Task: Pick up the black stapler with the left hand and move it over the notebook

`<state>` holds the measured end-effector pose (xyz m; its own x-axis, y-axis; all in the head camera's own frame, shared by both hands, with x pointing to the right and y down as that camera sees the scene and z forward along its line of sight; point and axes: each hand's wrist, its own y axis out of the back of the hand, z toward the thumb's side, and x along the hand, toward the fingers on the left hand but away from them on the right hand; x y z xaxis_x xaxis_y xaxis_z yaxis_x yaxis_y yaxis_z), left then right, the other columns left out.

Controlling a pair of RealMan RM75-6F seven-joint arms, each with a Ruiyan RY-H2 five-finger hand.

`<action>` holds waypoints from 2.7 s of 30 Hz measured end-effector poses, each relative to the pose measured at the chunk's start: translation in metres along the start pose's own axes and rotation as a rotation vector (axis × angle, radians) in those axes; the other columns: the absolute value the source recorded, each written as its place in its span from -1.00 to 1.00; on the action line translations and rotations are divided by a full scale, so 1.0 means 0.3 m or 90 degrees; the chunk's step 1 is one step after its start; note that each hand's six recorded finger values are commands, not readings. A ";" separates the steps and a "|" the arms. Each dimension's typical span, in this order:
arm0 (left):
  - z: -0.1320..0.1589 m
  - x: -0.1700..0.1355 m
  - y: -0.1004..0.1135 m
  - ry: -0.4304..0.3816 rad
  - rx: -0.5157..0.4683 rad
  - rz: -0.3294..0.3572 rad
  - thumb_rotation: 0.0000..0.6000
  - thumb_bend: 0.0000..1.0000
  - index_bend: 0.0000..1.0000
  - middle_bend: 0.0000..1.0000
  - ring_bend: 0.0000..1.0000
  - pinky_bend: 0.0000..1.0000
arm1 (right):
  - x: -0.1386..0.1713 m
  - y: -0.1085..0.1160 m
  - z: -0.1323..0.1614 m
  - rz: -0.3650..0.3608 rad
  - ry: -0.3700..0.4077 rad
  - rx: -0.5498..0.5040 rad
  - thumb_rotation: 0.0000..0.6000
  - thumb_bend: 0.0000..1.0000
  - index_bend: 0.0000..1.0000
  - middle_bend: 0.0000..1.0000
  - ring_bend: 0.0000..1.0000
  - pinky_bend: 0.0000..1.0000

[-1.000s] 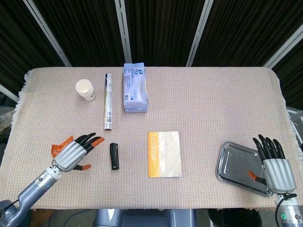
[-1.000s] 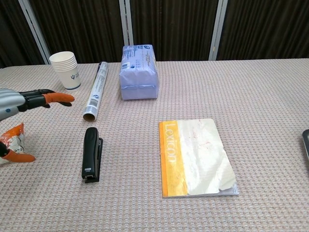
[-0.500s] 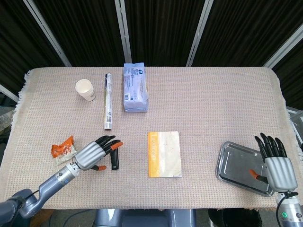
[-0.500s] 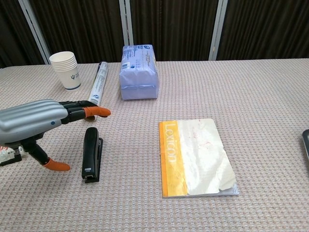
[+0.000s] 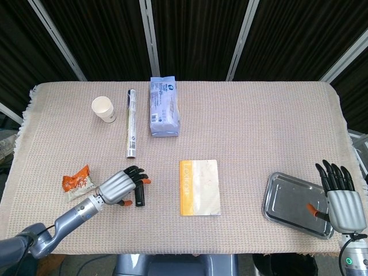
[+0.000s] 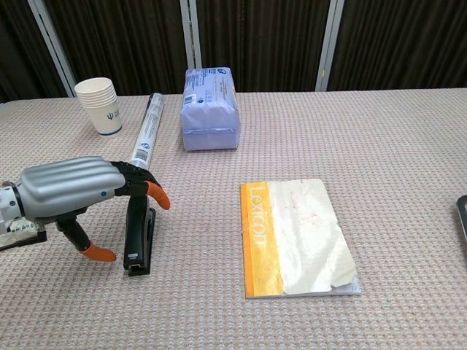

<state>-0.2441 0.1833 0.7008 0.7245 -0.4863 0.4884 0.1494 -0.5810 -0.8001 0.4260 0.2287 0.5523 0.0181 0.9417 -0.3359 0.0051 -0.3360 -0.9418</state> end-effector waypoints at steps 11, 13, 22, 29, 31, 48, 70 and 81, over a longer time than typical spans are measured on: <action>0.010 0.045 -0.003 -0.006 0.001 -0.003 1.00 -0.37 -0.06 -0.22 -0.50 -0.47 | 0.000 -0.003 0.008 0.002 0.005 0.005 1.00 -0.93 -1.00 -1.00 -1.00 -1.00; 0.012 0.045 -0.001 -0.007 0.002 0.001 1.00 -0.28 0.07 -0.11 -0.43 -0.41 | 0.001 -0.001 0.009 0.000 0.006 0.006 1.00 -0.93 -1.00 -1.00 -1.00 -1.00; 0.007 0.037 -0.010 -0.001 0.004 -0.019 1.00 -0.17 0.22 0.01 -0.32 -0.30 | 0.010 0.013 0.009 -0.010 0.007 0.004 1.00 -0.93 -1.00 -1.00 -1.00 -1.00; 0.000 0.034 0.024 0.009 -0.017 -0.012 1.00 0.02 0.36 0.19 -0.15 -0.19 | 0.015 0.015 0.010 -0.010 0.009 0.003 1.00 -0.93 -1.00 -1.00 -1.00 -1.00; -0.002 0.033 0.043 0.011 -0.022 -0.005 1.00 0.06 0.38 0.20 -0.14 -0.18 | 0.017 0.017 0.010 -0.012 0.009 0.001 1.00 -0.93 -1.00 -1.00 -1.00 -1.00; 0.108 0.208 0.134 -0.012 -0.110 0.087 1.00 -0.03 0.34 0.17 -0.14 -0.18 | 0.015 0.007 0.013 0.010 0.020 -0.010 1.00 -0.93 -1.00 -1.00 -1.00 -1.00; 0.352 0.612 0.200 -0.082 -0.135 0.121 1.00 -0.07 0.34 0.16 -0.15 -0.18 | -0.011 -0.062 0.041 0.072 0.055 -0.022 1.00 -0.93 -1.00 -1.00 -1.00 -1.00; 0.350 0.635 0.185 -0.087 -0.141 0.090 1.00 -0.11 0.31 0.14 -0.17 -0.19 | -0.023 -0.072 0.036 0.071 0.050 -0.016 1.00 -0.93 -1.00 -1.00 -1.00 -1.00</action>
<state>-0.0273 0.1269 0.7128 0.8139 -0.4887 0.3143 -0.0992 -0.6498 -0.7536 0.4149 0.2297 0.5747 0.0973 0.8948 -0.4358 0.0232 -0.4398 -0.8978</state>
